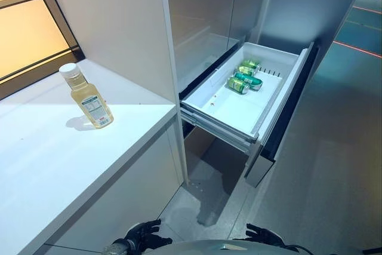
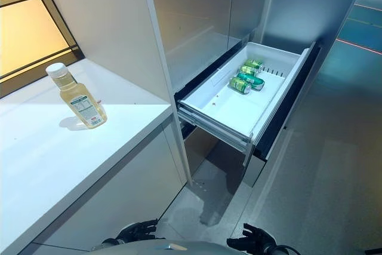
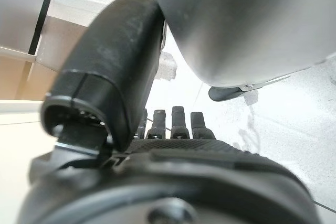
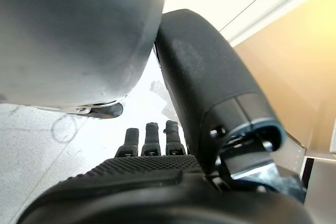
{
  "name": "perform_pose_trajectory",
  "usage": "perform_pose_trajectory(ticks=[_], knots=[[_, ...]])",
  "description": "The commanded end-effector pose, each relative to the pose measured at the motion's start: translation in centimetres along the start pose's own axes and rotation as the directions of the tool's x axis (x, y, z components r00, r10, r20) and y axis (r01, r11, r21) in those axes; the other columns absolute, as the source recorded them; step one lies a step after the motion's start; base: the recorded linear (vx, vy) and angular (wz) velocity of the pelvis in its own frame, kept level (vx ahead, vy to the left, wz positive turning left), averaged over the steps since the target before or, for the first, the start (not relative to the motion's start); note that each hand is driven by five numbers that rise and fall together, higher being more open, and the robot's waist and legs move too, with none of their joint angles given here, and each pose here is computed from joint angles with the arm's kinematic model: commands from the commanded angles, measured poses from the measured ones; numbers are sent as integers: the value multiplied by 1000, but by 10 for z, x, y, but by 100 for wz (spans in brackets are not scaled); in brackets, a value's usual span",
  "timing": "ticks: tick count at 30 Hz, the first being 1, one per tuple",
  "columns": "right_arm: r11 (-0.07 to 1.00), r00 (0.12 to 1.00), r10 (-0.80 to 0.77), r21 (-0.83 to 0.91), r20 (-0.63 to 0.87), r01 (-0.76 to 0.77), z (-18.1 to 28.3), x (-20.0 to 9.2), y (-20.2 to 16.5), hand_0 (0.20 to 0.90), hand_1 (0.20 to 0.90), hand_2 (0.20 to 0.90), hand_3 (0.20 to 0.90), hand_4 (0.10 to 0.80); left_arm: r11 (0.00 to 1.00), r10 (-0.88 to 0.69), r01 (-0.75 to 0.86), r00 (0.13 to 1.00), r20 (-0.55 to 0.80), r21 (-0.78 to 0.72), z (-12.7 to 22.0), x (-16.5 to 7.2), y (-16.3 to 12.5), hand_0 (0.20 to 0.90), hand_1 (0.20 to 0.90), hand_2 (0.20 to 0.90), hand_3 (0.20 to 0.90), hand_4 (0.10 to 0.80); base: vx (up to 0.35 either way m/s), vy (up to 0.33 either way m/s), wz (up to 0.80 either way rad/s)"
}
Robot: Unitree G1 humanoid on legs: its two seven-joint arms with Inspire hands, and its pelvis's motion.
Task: Put drinks into fridge and close the fridge
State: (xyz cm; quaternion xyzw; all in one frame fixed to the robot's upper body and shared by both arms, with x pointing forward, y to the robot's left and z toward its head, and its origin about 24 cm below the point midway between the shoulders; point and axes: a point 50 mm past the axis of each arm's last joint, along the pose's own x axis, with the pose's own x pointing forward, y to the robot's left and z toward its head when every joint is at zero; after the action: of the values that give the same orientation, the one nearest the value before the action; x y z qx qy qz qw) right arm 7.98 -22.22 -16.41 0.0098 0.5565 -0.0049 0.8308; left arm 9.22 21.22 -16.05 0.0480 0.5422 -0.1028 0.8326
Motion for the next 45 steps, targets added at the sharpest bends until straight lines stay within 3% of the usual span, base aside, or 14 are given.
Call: perform_pose_trajectory(ticks=[1, 14, 21, 23, 26, 29, 31, 32, 36, 39, 40, 41, 43, 45], knots=[[999, 998, 17, -48, 64, -14, 26, 4, -3, 900, 900, 900, 900, 800, 999, -27, 27, 1000, 10, -21, 7, 4, -4, 900, 900, 900, 900, 800, 0, 0, 0], [999, 998, 14, -37, 64, -11, 25, 4, -4, 900, 900, 900, 900, 800, 984, 81, -72, 996, 47, -164, 7, 3, 3, 900, 900, 900, 900, 800, 0, 0, 0], [999, 998, 9, -35, 63, -7, 27, 4, -5, 900, 900, 900, 900, 800, 943, 326, -302, 926, 189, -142, 31, -1, 21, 900, 900, 900, 900, 800, 0, 0, 0], [999, 998, 7, -38, 64, -5, 28, 4, -6, 900, 900, 900, 900, 800, 950, 290, -245, 921, 259, -192, 45, -2, 22, 900, 900, 900, 900, 800, 0, 0, 0], [999, 997, 2, -39, 71, 1, 32, 3, -10, 900, 900, 900, 900, 800, 971, 104, -7, 913, 395, -240, 76, -3, 16, 900, 900, 900, 900, 800, -11, 7, 0], [999, 997, -3, -45, 77, 7, 36, 2, -16, 900, 900, 900, 900, 800, 942, -199, 309, 830, 521, -134, 107, -11, 2, 900, 900, 900, 900, 800, -22, 15, 1], [999, 997, -4, -51, 78, 8, 38, 1, -19, 900, 900, 900, 900, 800, 909, -310, 411, 772, 555, -65, 120, -18, -2, 900, 900, 900, 900, 800, 0, 0, 0], [998, 997, -5, -56, 80, 9, 39, 1, -20, 900, 900, 900, 900, 800, 885, -369, 466, 732, 573, -25, 130, -24, -3, 900, 900, 900, 900, 800, 0, 0, 0], [998, 996, -6, -67, 89, 12, 42, -1, -26, 900, 900, 900, 900, 800, 666, -628, 721, 400, 667, 194, 183, -67, -5, 900, 900, 900, 900, 800, -32, 17, -3], [998, 996, -5, -59, 92, 11, 35, -1, -24, 900, 900, 900, 900, 800, 271, -660, 854, -171, 732, 444, 235, -133, -26, 900, 900, 900, 900, 800, 0, 0, 0], [998, 996, -5, -58, 92, 11, 35, -1, -23, 900, 900, 900, 900, 800, 247, -645, 851, -212, 734, 463, 238, -138, -27, 900, 900, 900, 900, 800, 0, 0, 0], [999, 996, -3, -53, 90, 8, 31, -1, -21, 900, 900, 900, 900, 800, 191, -594, 836, -319, 738, 514, 247, -154, -30, 900, 900, 900, 900, 800, 15, -37, 0], [999, 996, 2, -45, 86, 2, 27, 1, -13, 900, 900, 900, 900, 800, 233, -506, 798, -389, 770, 556, 262, -179, -33, 900, 900, 900, 900, 800, 17, -51, 1], [1000, 997, 4, -29, 83, -2, 22, 2, -5, 900, 900, 900, 900, 800, 391, -335, 711, -481, 810, 584, 274, -206, -19, 900, 900, 900, 900, 800, 15, -61, 1]])
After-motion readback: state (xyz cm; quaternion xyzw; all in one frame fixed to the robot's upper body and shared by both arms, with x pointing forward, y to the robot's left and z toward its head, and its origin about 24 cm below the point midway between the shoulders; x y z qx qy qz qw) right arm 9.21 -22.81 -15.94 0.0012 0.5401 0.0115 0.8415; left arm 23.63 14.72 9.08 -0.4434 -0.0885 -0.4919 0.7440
